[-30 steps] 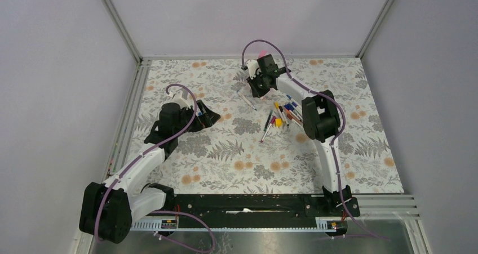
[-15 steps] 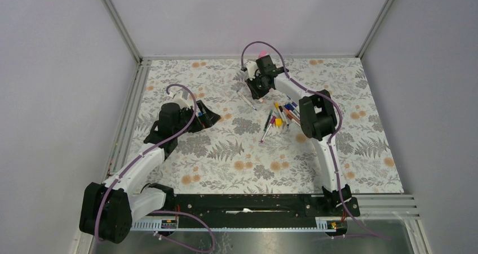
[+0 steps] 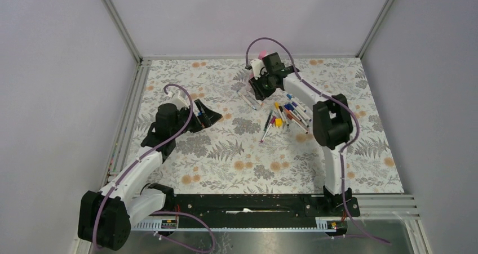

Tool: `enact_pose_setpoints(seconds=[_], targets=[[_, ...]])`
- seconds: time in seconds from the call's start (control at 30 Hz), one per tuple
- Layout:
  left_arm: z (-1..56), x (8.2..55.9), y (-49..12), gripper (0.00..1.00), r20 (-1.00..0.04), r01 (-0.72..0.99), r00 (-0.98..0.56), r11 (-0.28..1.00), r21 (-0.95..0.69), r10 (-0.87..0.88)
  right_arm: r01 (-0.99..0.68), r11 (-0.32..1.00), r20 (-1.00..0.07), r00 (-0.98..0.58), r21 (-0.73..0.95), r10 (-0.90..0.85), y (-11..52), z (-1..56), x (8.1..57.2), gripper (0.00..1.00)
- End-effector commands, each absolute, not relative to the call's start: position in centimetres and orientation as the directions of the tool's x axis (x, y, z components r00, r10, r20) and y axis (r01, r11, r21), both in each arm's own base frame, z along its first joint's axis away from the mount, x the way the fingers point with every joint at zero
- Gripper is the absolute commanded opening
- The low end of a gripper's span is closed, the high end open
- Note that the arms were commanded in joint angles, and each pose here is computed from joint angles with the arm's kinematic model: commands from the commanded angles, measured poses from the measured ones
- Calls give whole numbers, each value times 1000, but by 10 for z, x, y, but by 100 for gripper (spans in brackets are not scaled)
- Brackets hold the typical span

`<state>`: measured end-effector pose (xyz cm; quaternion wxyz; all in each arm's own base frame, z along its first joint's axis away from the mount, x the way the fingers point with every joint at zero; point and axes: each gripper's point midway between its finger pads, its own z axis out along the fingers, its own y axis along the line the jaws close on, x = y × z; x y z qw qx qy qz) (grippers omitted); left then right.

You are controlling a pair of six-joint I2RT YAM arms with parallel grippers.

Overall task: Open the pen caps
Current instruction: Place the pen at the center of the board, then pick up the pen from the center of the board.

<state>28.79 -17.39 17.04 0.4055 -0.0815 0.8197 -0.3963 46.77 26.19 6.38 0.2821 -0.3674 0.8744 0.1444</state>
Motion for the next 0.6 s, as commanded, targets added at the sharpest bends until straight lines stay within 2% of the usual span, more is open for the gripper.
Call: enact_pose_setpoints(seconds=[0.0, 0.2, 0.33, 0.47, 0.57], targets=[[208, 285, -183, 99, -624, 296, -611, 591, -751, -487, -790, 613, -697, -442, 4, -565, 257, 147, 428, 47], [208, 272, -190, 99, -581, 331, -620, 495, -803, -528, -880, 475, -732, -314, -14, -604, 221, 158, 352, 67], [203, 269, -195, 99, -536, 315, -648, 450, -836, -541, -857, 514, -787, -345, 41, -512, 184, 153, 328, 74], [201, 265, -202, 99, -494, 324, -678, 383, -865, -544, -793, 587, -824, -436, 161, -362, 150, 146, 320, 76], [198, 262, -207, 99, -467, 322, -708, 346, -881, -530, -767, 612, -841, -450, 192, -300, 135, 133, 314, 86]])
